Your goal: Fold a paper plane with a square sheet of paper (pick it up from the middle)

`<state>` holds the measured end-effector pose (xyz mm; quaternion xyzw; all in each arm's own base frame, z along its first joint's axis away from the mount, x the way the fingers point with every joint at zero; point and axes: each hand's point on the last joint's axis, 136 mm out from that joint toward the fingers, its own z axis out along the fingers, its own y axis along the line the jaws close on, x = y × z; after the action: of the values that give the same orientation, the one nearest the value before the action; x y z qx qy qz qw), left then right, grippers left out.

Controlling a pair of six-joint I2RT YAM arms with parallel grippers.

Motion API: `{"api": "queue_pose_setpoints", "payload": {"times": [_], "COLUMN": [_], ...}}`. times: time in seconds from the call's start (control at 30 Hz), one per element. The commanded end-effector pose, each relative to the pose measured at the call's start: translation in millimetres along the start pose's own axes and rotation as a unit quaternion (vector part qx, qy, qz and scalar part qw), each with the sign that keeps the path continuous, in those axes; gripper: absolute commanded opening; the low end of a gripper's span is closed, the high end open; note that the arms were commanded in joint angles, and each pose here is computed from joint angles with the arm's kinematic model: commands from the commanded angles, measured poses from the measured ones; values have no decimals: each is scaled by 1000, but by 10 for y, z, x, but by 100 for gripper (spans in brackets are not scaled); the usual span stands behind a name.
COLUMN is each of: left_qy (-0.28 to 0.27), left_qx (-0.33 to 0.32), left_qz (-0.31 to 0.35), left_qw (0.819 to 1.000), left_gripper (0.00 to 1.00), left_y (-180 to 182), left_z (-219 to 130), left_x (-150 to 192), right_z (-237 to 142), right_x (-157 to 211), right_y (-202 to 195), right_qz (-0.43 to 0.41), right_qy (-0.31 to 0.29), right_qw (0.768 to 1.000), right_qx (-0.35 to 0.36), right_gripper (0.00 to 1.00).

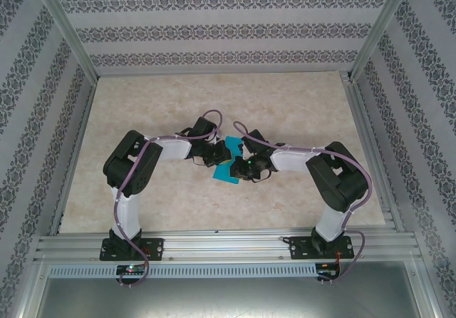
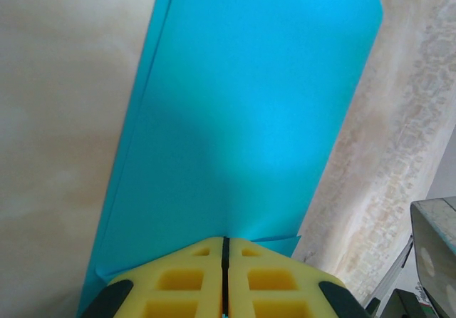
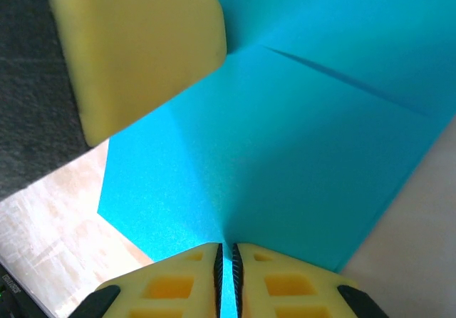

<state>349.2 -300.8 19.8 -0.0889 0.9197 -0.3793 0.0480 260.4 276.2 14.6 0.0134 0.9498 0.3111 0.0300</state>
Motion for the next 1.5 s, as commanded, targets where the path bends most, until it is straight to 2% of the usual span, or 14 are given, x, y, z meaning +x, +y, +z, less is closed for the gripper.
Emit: {"api": "queue_pose_setpoints", "payload": {"times": [0.0,0.3,0.43,0.9,1.47], "left_qy": [16,18,21,21,23], "left_qx": [-51,-50,-50,-52,-57], "left_qz": [-33,-30,-28,-27,-32], "left_qw": [998,998,998,998,998], "left_gripper": [10,10,10,10,9], "left_y": [395,385,383,393,439], "left_z": [102,94,96,103,126], "left_x": [134,144,150,144,146], "right_z": [45,-228,-205,83,32], "right_x": [253,56,45,362,547], "right_y": [-254,200,244,-206,-298], "right_qz": [11,-22,-21,24,59], "right_qy": [37,5,10,54,56], "right_qw": [998,1000,1000,998,997], "right_qx": [40,-7,-13,25,11], "right_gripper": [16,16,15,14,15]}}
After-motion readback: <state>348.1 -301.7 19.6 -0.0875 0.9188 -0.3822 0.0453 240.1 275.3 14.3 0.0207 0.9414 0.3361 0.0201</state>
